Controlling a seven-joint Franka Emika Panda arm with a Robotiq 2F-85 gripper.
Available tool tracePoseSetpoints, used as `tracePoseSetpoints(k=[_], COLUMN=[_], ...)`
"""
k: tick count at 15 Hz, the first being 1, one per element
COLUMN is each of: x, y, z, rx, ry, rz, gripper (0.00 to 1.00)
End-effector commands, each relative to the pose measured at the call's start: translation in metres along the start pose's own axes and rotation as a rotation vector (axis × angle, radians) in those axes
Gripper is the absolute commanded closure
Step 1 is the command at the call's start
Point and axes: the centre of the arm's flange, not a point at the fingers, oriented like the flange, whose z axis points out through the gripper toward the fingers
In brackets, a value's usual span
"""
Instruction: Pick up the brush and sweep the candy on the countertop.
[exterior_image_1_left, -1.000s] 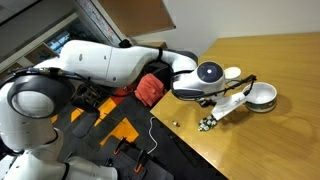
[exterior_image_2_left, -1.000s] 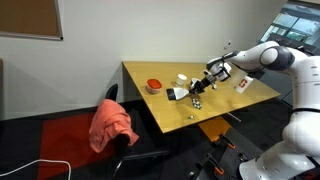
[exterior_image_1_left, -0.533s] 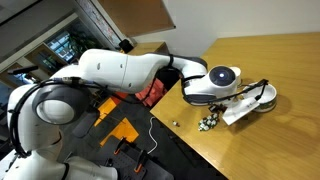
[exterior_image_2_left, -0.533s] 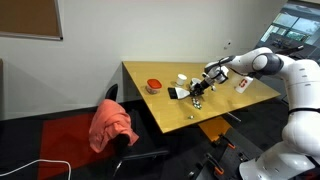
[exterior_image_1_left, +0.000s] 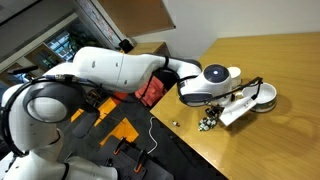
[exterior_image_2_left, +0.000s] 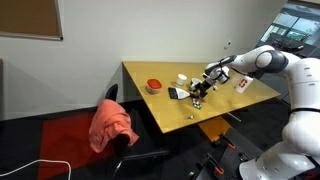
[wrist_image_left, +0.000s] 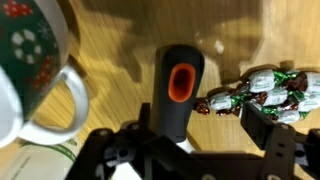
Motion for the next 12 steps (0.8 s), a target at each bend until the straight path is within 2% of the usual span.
tracePoseSetpoints(k=[1, 7, 12], x=[0.024, 0.041, 0.049], y=[-0.056, -0.100, -0.128], z=[-0.053, -0.103, -0.119], rx=[-0.020, -0.068, -0.089], ry=[-0.056, -0.103, -0.125], rz=[-0.019, -0.012, -0.007], gripper=[0.00, 0.00, 0.00])
